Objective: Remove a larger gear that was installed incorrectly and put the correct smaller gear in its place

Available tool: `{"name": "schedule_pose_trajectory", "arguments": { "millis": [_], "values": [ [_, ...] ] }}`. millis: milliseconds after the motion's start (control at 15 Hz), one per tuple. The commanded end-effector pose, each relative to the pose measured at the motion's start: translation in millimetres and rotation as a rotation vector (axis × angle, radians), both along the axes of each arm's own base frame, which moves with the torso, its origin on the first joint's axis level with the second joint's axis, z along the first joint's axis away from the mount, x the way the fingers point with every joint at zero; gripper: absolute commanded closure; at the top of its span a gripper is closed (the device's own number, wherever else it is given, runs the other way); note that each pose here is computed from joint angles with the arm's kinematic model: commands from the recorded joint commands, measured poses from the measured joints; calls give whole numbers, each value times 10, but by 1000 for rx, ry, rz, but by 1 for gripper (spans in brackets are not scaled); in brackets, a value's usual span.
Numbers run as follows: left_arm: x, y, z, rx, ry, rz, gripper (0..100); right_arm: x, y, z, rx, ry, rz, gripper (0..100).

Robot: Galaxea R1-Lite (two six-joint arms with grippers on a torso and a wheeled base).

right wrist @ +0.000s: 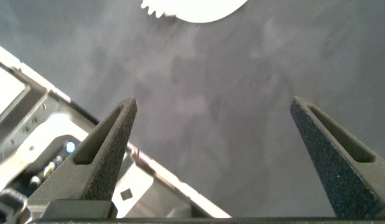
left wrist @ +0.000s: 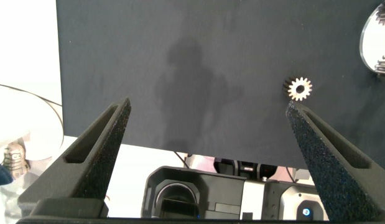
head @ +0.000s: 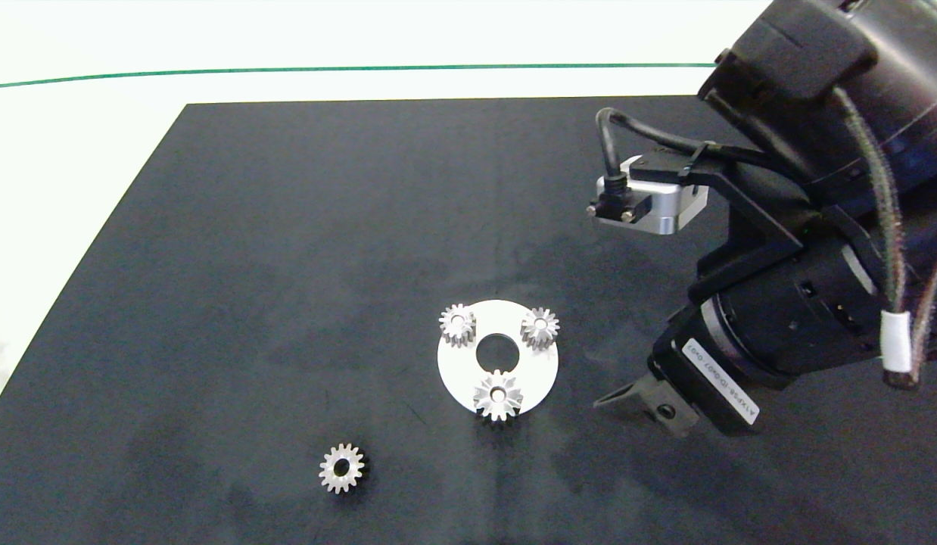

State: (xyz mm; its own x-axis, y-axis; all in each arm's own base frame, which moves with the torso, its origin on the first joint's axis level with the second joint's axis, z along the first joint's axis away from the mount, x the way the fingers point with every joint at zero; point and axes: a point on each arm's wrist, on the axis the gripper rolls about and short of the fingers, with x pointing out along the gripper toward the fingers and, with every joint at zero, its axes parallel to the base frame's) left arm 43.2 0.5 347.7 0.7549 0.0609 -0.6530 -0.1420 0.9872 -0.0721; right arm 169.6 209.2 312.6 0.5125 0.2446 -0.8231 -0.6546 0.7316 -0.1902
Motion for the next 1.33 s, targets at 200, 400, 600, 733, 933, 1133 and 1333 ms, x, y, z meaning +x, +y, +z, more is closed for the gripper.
{"name": "schedule_pose_trajectory", "arguments": {
  "millis": [200, 400, 600, 733, 933, 1133, 1333],
  "values": [
    [-27, -6, -2, -2, 0, -15, 0, 6, 408, -386, -262, 41, 8, 0],
    [-67, -4, 8, -2, -14, -15, 0, 29, 478, -459, -279, 49, 10, 0],
    [-88, -2, 10, -1, -20, -14, 0, 36, 481, -462, -282, 35, -8, 0],
    [-100, -2, 14, -3, -25, -15, 0, 63, 497, -396, -200, -5, -37, 0],
    [-124, -1, 13, -3, -28, -15, 0, 109, 564, -548, -116, -54, -28, 0],
    [-129, -1, 14, -3, -29, -15, 0, 144, 599, -571, -101, -43, -19, 0],
    [-130, -1, 13, -3, -28, -15, 0, 208, 697, -590, -91, -50, -18, 0]
  ]
}}
